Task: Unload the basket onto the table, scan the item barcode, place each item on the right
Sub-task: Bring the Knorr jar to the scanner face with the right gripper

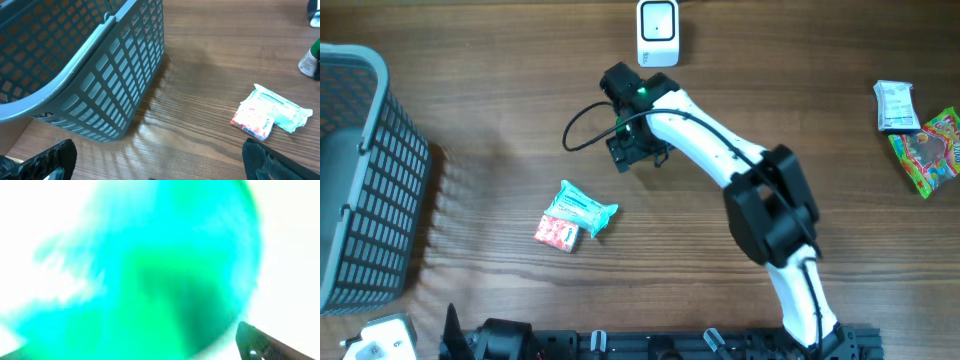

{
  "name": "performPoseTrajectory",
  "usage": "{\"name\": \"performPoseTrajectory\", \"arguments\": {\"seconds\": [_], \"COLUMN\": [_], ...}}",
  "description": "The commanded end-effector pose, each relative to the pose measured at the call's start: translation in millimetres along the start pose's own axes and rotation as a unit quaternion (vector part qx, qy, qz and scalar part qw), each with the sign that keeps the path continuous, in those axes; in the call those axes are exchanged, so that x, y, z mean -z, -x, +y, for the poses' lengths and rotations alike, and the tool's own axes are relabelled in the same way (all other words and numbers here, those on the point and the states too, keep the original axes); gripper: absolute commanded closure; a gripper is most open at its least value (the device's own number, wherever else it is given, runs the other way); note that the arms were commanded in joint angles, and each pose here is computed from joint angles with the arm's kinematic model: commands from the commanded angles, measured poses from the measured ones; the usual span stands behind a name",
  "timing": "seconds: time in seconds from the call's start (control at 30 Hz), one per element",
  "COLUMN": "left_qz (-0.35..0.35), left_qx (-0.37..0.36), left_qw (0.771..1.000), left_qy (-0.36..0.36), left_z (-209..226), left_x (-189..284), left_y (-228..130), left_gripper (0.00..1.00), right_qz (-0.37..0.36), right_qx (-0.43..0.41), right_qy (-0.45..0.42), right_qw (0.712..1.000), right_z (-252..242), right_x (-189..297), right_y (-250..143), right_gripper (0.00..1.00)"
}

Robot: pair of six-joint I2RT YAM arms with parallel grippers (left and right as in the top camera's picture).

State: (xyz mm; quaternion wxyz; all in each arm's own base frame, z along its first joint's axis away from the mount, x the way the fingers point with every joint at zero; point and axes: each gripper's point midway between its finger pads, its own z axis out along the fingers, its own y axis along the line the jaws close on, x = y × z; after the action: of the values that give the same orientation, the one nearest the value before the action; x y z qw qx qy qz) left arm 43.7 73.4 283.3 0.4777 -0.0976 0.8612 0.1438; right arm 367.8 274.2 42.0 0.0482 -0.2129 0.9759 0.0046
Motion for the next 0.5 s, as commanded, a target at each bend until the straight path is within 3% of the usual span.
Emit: {"name": "performPoseTrajectory", "arguments": {"seconds": [0.0, 0.1, 0.23, 0.33, 0.47], "left_qz": [-0.004, -0.004, -0.004, -0.004, -0.004], "left_qx": [0.007, 0.007, 0.007, 0.007, 0.007], "left_qw": [1.0, 1.0, 1.0, 1.0, 1.0], "left_qy": [-0.003, -0.003, -0.003, -0.003, -0.003], "left_z": [-1, -1, -1, -1, -1], "left_x": [1, 1, 1, 1, 1], "left_y": [-1, -1, -1, -1, -1], "left_gripper": [0.0, 0.0, 0.0, 0.0, 0.0], "right_qz": [-0.054, -0.117, -0.19, -0.148, -0.11], "right_qx": [-0.077, -0.102, -0.157, -0.298, -0.371], "right_qy": [0.055, 0.094, 0.137, 0.149, 0.137], "right_qw": [0.994, 0.983, 0.959, 0.931, 0.912], "right_z": [11, 16, 24, 18, 10], "right_x": [82, 136, 158, 136, 100], "right_y": [-3, 3, 38, 39, 44], "right_gripper": [0.0, 0.0, 0.0, 0.01, 0.01]}}
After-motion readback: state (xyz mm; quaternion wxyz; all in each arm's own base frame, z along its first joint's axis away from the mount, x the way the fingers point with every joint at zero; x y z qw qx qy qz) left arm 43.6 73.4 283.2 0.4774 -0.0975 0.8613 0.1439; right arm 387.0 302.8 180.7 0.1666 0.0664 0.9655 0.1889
